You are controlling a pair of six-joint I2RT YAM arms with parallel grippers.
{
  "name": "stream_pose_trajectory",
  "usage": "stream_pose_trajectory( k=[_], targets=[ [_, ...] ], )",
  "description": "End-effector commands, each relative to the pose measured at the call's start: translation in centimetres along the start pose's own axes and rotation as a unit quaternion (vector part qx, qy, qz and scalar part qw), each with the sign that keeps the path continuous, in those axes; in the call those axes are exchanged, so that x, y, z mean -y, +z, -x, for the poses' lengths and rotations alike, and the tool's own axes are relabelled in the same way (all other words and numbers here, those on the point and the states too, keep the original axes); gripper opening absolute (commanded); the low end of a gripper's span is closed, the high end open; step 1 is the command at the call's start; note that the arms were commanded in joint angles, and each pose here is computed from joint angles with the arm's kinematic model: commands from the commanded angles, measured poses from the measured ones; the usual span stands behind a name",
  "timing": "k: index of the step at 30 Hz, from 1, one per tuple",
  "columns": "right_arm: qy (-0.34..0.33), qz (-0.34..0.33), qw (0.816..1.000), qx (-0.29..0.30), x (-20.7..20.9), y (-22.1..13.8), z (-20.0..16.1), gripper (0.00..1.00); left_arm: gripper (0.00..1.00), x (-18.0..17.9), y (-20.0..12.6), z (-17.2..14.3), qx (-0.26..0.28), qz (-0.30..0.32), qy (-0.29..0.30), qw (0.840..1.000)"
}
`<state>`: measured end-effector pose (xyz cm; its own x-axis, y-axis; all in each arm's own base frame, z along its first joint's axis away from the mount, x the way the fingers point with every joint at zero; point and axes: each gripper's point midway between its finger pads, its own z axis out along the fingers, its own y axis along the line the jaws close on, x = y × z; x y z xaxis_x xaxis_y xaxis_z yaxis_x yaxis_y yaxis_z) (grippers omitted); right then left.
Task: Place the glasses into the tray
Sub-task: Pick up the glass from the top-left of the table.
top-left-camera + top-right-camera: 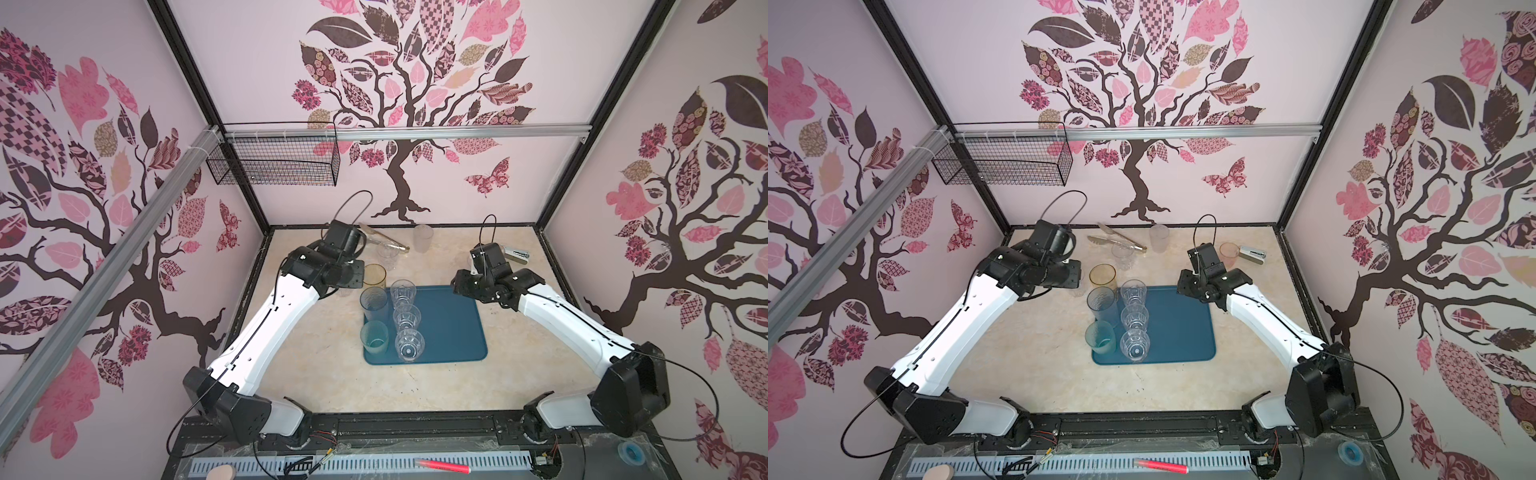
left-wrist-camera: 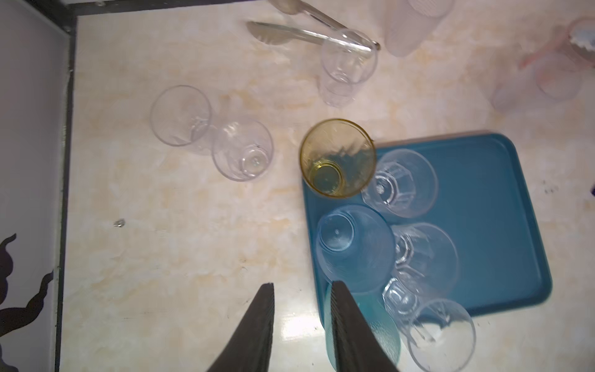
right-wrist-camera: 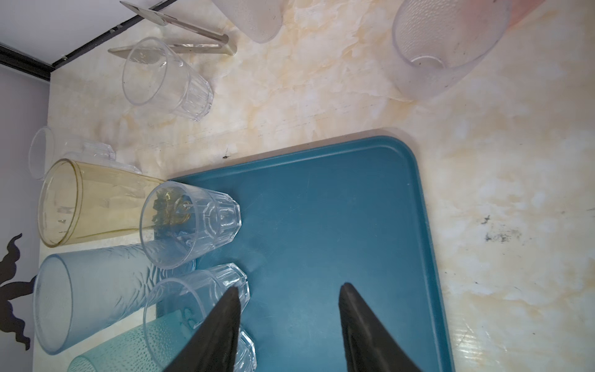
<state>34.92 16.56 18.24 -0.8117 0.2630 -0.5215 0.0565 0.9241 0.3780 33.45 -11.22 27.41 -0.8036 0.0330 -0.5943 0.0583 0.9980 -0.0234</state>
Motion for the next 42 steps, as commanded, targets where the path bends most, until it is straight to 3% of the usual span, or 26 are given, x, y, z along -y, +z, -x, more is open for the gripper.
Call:
stream_pose_trajectory(
  k=[1, 6, 10, 16, 28, 42],
  targets=[
    [-0.017, 0.009, 1.0, -0.002, -1.0, 0.2, 0.7, 0.56, 0.37, -3.6, 2.6, 0.2, -0.006, 0.009, -0.056, 0.998],
    [-0.041, 0.01, 0.999, -0.017, -1.2, 0.6, 0.3, 0.62, 0.43, -8.6, 5.9, -0.5, -0.013, 0.0, -0.179, 0.984],
    [-0.048, 0.016, 0.998, -0.036, -1.4, 1.2, -0.9, 0.7, 0.46, -9.5, 8.8, -1.1, -0.034, -0.026, -0.233, 0.972],
    [-0.048, 0.021, 0.998, -0.044, -1.4, 1.4, -1.8, 0.72, 0.46, -9.2, 12.3, -2.3, -0.084, -0.028, -0.233, 0.968],
    [-0.048, 0.019, 0.998, -0.037, -1.3, 1.6, -1.6, 0.71, 0.48, -8.2, 16.0, -3.8, -0.122, -0.012, -0.211, 0.97],
    [-0.049, 0.007, 0.998, -0.025, -0.5, 1.2, -1.7, 0.7, 0.47, -7.7, 18.3, -4.1, -0.135, 0.003, -0.2, 0.97]
  ],
)
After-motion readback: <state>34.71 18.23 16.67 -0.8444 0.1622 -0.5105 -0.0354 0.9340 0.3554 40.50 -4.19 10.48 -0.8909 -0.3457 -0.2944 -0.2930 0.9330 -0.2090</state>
